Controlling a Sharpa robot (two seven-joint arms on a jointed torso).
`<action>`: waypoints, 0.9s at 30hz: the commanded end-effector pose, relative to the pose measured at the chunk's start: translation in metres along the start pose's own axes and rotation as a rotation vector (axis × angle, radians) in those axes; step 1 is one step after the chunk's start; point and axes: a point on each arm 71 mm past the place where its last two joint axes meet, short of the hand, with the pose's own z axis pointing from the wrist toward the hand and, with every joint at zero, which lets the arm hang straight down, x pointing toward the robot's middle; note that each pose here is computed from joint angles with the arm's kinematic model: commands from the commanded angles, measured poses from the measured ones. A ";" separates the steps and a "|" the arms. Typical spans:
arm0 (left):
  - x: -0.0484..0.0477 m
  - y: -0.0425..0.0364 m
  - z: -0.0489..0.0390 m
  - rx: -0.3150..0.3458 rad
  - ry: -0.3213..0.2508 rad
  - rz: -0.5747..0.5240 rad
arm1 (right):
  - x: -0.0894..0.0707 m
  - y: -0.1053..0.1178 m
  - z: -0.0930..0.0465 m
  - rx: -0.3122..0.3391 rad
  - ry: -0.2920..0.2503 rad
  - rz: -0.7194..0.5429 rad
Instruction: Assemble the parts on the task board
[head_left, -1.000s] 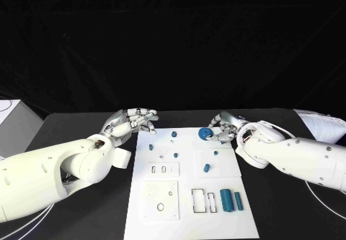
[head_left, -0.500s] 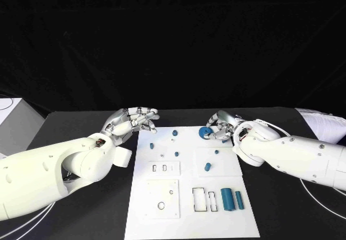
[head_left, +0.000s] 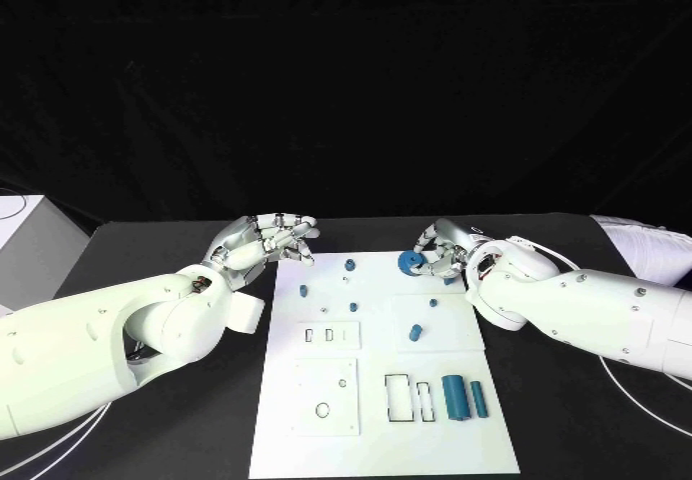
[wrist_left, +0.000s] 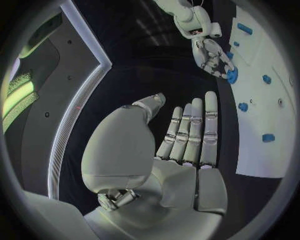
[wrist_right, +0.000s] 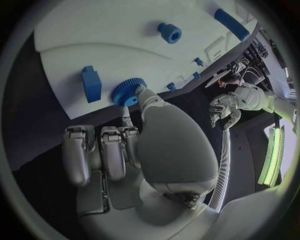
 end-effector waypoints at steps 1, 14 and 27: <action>0.0030 -0.0010 0.0003 0.006 0.023 -0.013 | 0.001 0.001 0.000 -0.009 0.006 -0.045; 0.0031 -0.0009 0.0003 0.005 0.023 -0.013 | 0.000 0.009 -0.003 -0.052 -0.058 -0.056; 0.0021 -0.0005 0.0008 0.003 0.022 -0.013 | 0.005 0.044 -0.017 -0.154 -0.093 -0.046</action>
